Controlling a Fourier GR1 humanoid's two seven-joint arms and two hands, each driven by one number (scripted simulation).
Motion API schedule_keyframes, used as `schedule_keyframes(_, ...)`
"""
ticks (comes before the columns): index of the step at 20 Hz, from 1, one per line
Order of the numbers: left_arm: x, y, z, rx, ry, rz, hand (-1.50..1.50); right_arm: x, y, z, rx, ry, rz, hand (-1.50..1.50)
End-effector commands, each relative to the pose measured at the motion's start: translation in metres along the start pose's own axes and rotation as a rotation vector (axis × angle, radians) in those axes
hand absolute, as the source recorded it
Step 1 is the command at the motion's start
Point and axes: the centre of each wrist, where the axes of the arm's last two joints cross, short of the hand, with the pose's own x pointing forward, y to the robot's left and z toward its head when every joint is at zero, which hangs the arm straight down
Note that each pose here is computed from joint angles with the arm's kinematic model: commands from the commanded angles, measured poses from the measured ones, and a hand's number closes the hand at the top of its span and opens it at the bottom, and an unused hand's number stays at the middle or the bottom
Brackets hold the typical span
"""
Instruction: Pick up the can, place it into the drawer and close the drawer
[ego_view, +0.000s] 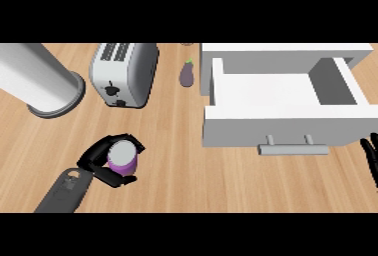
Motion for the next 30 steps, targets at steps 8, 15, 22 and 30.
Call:
schedule_keyframes(8,0.033,-0.023,-0.038,-0.145,-0.131,0.128,1.5,0.008,-0.011,0.009,0.001,0.0,0.003,-1.5)
schedule_keyframes(15,0.022,0.016,0.009,0.683,-0.111,0.162,1.5,0.009,-0.009,0.005,-0.043,-0.009,-0.002,-1.5)
schedule_keyframes(22,0.089,0.006,-0.022,0.714,-0.155,0.119,1.5,0.007,-0.006,0.021,-0.038,-0.007,-0.006,-1.5)
schedule_keyframes(30,0.151,-0.037,-0.063,0.641,-0.224,0.042,1.5,0.016,-0.016,0.025,-0.028,-0.022,0.005,-1.5)
